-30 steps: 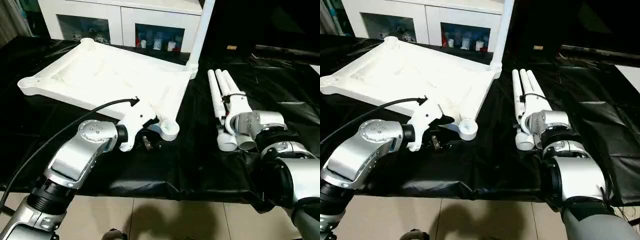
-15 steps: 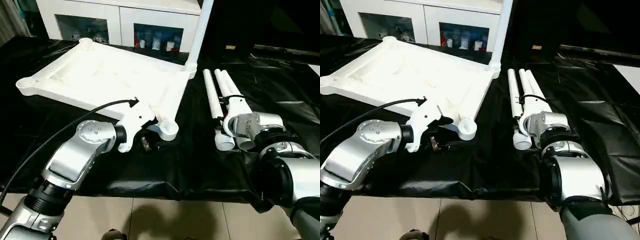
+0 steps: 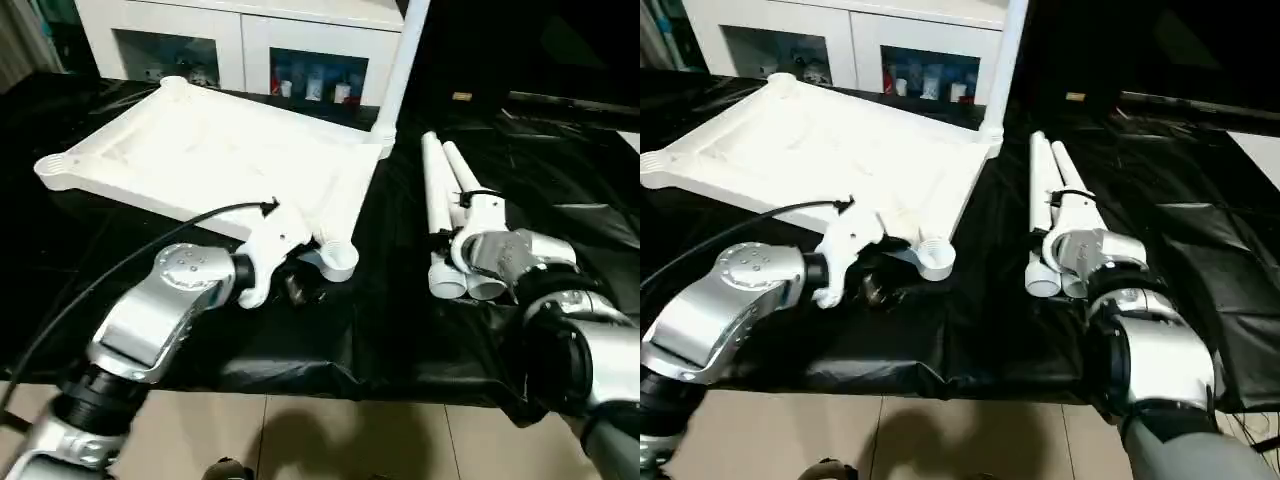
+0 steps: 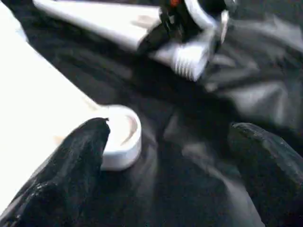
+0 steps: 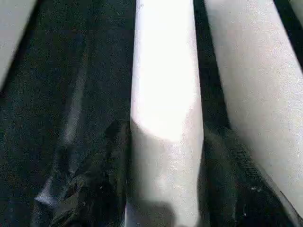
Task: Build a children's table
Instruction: Pick table leg
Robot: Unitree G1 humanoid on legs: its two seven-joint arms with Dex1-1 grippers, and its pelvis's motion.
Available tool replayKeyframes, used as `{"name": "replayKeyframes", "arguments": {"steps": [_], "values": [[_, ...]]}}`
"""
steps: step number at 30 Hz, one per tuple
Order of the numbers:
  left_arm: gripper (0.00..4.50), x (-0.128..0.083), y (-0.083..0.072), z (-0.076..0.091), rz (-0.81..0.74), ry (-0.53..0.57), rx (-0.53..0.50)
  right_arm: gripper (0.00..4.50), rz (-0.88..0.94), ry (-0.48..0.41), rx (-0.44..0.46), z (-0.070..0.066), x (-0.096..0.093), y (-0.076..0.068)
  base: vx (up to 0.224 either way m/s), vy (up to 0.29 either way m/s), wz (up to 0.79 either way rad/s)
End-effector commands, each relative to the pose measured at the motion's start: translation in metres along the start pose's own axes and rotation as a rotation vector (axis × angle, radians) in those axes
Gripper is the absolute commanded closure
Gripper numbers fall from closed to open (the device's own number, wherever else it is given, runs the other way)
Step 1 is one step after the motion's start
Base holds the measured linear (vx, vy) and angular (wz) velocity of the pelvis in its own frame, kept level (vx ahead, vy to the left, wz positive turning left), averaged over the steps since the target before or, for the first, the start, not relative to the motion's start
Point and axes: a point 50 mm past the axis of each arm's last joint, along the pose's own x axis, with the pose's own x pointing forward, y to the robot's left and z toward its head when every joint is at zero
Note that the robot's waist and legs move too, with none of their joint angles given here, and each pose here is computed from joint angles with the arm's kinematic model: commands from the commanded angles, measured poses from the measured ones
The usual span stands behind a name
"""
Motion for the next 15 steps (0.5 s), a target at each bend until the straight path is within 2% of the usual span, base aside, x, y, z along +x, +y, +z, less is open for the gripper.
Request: {"name": "replayKeyframes", "arguments": {"steps": [1, 2, 4, 5, 6, 7, 8, 9, 10, 11, 12, 15], "values": [[0.0, 0.0, 0.008, 0.012, 0.061, -0.067, 0.004, 2.65, 0.053, -0.142, 0.001, 0.023, -0.008, 0.005, 0.0, 0.0, 0.0], [0.0, 0.0, 0.009, 0.013, 0.071, -0.077, 0.003, 2.65, 0.062, -0.16, 0.0, 0.025, -0.009, 0.006, 0.0, 0.0, 0.0], [0.0, 0.002, 0.017, 0.025, 0.131, -0.152, -0.015, 2.65, 0.095, -0.328, 0.024, 0.039, -0.02, 0.012, 0.0, 0.0, 0.0], [0.0, 0.002, 0.019, 0.027, 0.139, -0.168, -0.026, 2.65, 0.095, -0.372, 0.028, 0.042, -0.023, 0.012, 0.0, 0.0, 0.0], [0.0, 0.006, 0.024, 0.045, 0.162, -0.266, -0.133, 2.65, 0.15, -0.636, 0.02, 0.053, -0.049, 0.02, 0.0, 0.0, 0.0], [0.0, 0.007, 0.026, 0.052, 0.164, -0.311, -0.193, 2.65, 0.184, -0.714, 0.016, 0.052, -0.059, 0.024, 0.0, 0.0, 0.0], [0.0, 0.008, 0.026, 0.054, 0.165, -0.325, -0.212, 2.65, 0.196, -0.735, 0.015, 0.052, -0.062, 0.026, 0.0, 0.0, 0.0], [0.0, 0.011, 0.025, 0.06, 0.13, -0.357, -0.275, 2.65, 0.253, -0.792, -0.015, 0.047, -0.072, 0.033, 0.0, 0.0, 0.0], [0.0, 0.012, 0.023, 0.063, 0.102, -0.365, -0.3, 2.65, 0.284, -0.807, -0.037, 0.043, -0.076, 0.037, 0.0, 0.0, 0.0], [0.0, 0.017, 0.022, 0.068, 0.076, -0.378, -0.368, 2.65, 0.355, -0.829, -0.1, 0.034, -0.084, 0.048, 0.0, 0.0, 0.0], [0.0, 0.022, 0.023, 0.074, 0.063, -0.402, -0.429, 2.65, 0.416, -0.838, -0.155, 0.027, -0.091, 0.056, 0.0, 0.0, 0.0], [0.0, 0.029, 0.024, 0.087, 0.021, -0.471, -0.52, 2.65, 0.504, -0.828, -0.241, 0.016, -0.099, 0.067, 0.0, 0.0, 0.0]]}}
